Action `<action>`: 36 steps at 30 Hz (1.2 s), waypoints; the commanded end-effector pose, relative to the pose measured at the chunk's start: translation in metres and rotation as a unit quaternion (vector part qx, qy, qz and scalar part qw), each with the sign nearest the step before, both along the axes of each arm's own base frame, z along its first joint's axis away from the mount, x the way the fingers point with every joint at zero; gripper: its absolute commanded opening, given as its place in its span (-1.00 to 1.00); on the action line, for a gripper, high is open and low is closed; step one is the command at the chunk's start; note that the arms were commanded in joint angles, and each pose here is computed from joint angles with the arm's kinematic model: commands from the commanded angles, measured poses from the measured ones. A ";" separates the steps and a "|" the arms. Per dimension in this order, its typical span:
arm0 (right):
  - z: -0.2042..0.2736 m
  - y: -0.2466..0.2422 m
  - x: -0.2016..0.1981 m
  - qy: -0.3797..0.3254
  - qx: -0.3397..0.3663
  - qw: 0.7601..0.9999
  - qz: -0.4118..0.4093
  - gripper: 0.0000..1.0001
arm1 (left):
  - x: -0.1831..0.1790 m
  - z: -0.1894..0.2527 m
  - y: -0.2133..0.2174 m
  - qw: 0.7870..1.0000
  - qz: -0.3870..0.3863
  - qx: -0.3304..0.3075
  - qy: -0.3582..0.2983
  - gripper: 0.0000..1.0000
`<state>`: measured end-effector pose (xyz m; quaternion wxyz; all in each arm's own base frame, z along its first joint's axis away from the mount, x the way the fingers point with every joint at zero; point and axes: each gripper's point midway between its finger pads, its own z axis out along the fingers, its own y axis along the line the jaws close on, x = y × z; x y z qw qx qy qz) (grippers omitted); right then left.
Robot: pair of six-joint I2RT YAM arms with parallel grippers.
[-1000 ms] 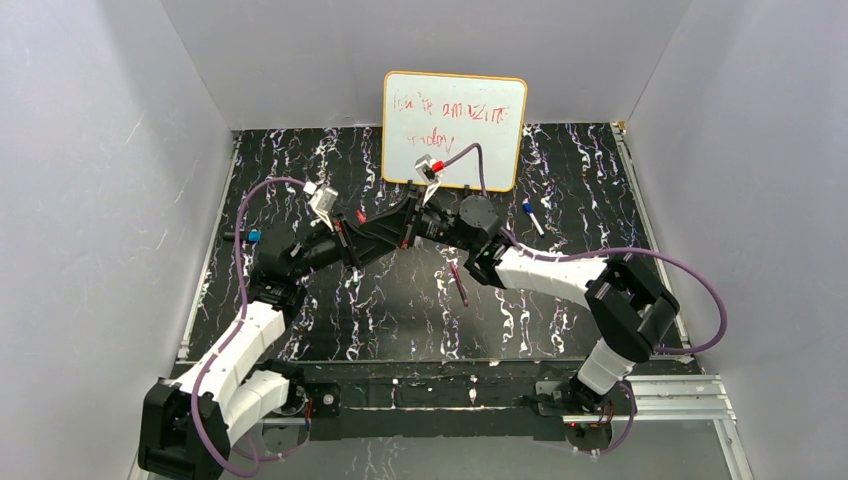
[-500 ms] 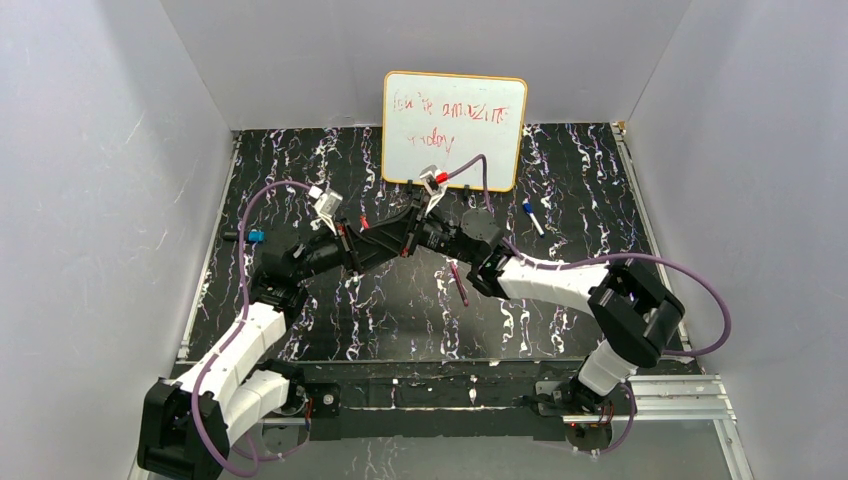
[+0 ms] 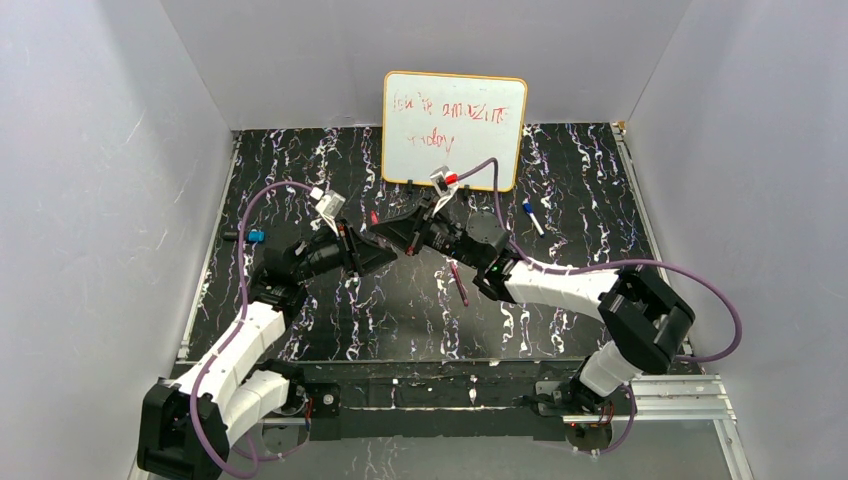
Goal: Insert the pens into the pen caps
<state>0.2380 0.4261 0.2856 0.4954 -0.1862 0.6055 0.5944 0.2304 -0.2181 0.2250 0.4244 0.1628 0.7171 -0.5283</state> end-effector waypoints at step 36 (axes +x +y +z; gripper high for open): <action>0.036 -0.007 0.008 -0.021 0.058 0.998 -0.020 -0.97 | 0.010 0.023 0.004 0.999 0.026 -0.022 -0.040 -0.18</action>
